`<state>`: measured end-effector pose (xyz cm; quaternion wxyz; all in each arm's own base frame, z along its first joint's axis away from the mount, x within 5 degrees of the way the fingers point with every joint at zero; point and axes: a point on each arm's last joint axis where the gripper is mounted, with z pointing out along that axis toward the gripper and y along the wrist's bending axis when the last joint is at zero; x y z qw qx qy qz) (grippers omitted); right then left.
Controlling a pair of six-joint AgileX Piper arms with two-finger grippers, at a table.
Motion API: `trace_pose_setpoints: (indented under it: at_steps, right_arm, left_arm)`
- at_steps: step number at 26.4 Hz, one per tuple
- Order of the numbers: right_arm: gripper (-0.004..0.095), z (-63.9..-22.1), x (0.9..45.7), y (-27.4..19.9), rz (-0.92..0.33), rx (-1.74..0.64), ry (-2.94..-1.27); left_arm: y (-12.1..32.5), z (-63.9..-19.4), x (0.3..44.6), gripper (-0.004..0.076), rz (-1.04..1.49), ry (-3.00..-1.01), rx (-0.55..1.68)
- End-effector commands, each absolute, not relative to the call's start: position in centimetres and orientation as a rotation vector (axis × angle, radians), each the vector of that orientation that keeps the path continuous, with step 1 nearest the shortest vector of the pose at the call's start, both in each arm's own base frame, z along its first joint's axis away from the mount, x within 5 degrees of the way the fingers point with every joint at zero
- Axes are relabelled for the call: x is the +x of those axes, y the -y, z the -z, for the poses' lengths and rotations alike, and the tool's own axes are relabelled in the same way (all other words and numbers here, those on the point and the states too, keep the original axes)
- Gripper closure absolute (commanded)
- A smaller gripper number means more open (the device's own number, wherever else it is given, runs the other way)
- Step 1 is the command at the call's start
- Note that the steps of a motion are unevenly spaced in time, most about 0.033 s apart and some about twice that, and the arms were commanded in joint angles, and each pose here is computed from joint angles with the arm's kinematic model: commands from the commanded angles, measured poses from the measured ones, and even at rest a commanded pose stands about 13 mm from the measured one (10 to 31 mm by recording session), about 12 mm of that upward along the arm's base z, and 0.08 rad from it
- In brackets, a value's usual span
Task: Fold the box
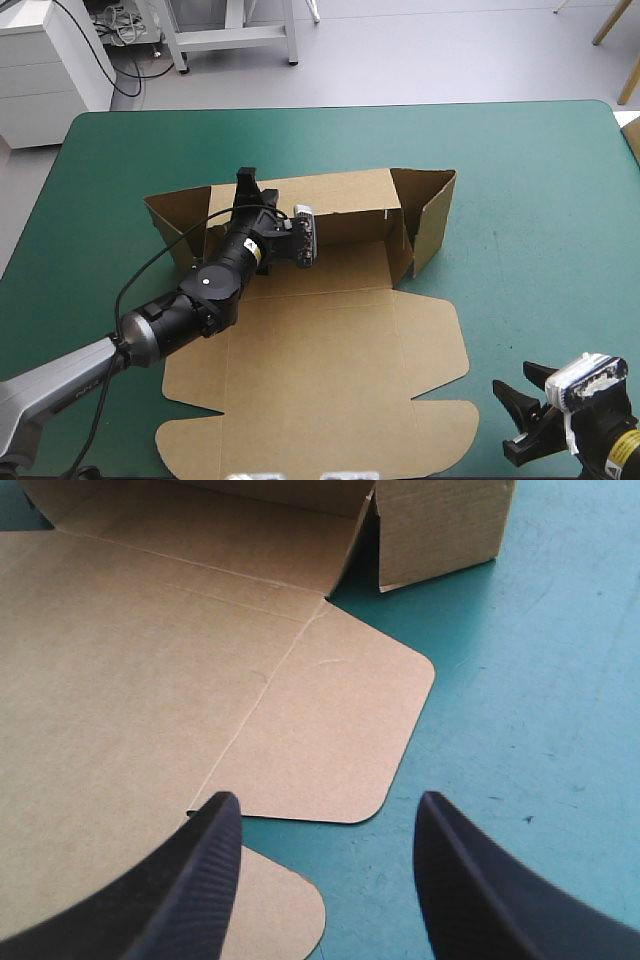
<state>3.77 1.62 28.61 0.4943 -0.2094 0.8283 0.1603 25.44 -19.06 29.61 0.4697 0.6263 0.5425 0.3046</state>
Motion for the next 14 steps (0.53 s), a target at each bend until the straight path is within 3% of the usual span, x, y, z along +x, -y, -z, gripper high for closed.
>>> trace_pose_setpoints:
  at_steps: [1,9,14]
  right_arm:
    - [0.0419,-31.4,5.4,-2.5,-0.367,-0.456,-1.978]
    - [0.0419,-39.4,8.5,-4.8,-0.348,-0.429,-1.929]
    - [0.0419,-43.1,10.5,-5.4,-0.214,-0.415,-1.96]
  left_arm:
    - [20.0,-30.7,24.5,0.0731,-0.649,-1.276,1.526]
    - [19.7,-30.7,24.7,0.0731,-0.678,-1.295,1.514]
    - [19.7,-30.7,24.7,0.0731,-0.678,-1.295,1.514]
